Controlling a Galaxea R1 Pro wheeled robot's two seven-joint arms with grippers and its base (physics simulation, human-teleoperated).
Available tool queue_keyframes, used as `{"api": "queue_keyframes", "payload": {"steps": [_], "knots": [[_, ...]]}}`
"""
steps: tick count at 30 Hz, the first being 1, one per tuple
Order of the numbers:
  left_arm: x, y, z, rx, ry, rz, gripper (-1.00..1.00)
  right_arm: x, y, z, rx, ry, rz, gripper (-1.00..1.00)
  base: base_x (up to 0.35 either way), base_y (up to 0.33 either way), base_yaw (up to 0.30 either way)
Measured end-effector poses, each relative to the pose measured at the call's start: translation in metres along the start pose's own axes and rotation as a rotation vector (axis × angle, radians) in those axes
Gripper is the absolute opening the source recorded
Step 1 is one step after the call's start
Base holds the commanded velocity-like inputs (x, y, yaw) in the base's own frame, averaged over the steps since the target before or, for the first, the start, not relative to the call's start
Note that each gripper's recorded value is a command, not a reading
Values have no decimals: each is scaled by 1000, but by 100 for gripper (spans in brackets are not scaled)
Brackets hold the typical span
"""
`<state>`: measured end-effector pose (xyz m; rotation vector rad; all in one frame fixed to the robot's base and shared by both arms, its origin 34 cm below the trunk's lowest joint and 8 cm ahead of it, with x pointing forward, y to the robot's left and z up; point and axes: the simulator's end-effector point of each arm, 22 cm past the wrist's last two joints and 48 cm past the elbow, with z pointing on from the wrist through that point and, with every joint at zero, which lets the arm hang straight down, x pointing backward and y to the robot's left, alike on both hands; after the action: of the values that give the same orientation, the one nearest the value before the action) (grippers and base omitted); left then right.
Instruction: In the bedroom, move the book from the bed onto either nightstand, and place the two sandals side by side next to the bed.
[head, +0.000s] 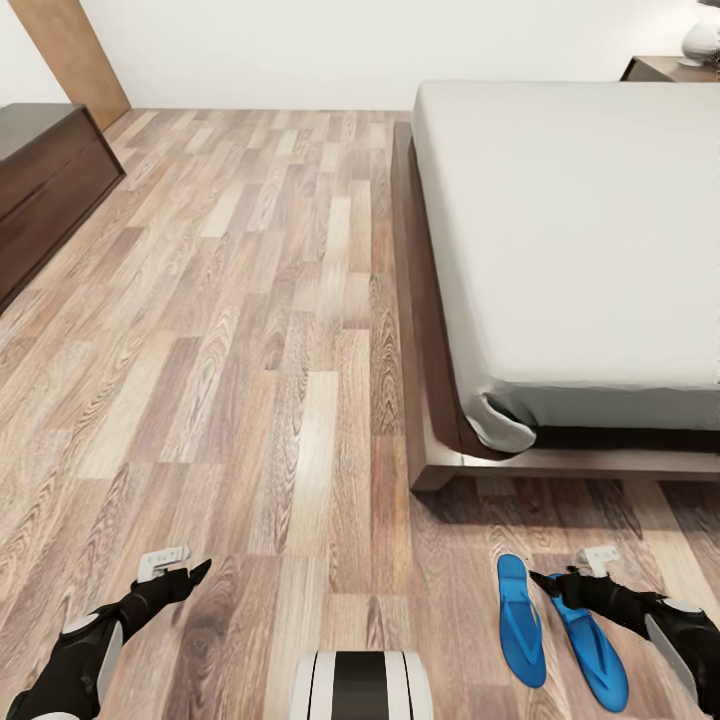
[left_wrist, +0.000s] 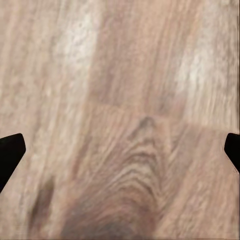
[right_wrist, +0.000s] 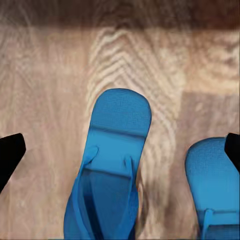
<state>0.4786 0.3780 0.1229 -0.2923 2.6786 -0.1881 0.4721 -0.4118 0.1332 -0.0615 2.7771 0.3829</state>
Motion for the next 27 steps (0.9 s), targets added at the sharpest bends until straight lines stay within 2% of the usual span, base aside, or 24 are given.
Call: {"api": "queue_keyframes", "payload": {"steps": [2,4,7,11,12,14,15,16,17,19,21,24,25,27], "knots": [[-3,-3,-1,5,-5,3,100,-22,14,-7,-82,-86,93,100,0,0,0],[-7,-5,-3,10,-12,5,100,-45,10,-27,-149,-160,142,100,0,0,0],[-12,-7,-6,15,-22,6,100,-54,-8,-52,-173,-184,149,100,0,0,0],[-20,-10,-9,21,-37,6,100,-48,-19,-69,-188,-180,172,100,0,0,0],[-22,-11,-10,23,-40,6,100,-41,-20,-74,-204,-173,191,100,0,0,0],[-17,-14,-10,32,-32,-1,100,-31,-23,-86,-240,-191,273,100,0,0,0],[-17,-15,-11,35,-30,-3,100,-28,-26,-92,-245,-201,301,100,0,0,0],[-14,-17,-11,40,-25,-7,100,-19,-36,-103,-249,-213,363,100,0,0,0],[-14,-18,-12,43,-25,-9,100,-13,-41,-110,-246,-220,399,100,0,0,0],[-11,-25,-13,69,-18,-13,100,15,-60,-131,-219,-232,527,100,0,0,0],[-9,-35,-15,113,-14,-16,100,29,-68,-142,-198,-242,589,100,0,0,0],[-4,-44,-23,199,0,-22,100,37,-73,-151,-183,-256,626,100,0,0,0],[6,-43,-28,242,24,-30,100,40,-73,-152,-180,-257,634,100,0,0,0],[19,-45,-33,279,54,-50,100,39,-72,-154,-179,-266,631,100,0,0,0]]}}
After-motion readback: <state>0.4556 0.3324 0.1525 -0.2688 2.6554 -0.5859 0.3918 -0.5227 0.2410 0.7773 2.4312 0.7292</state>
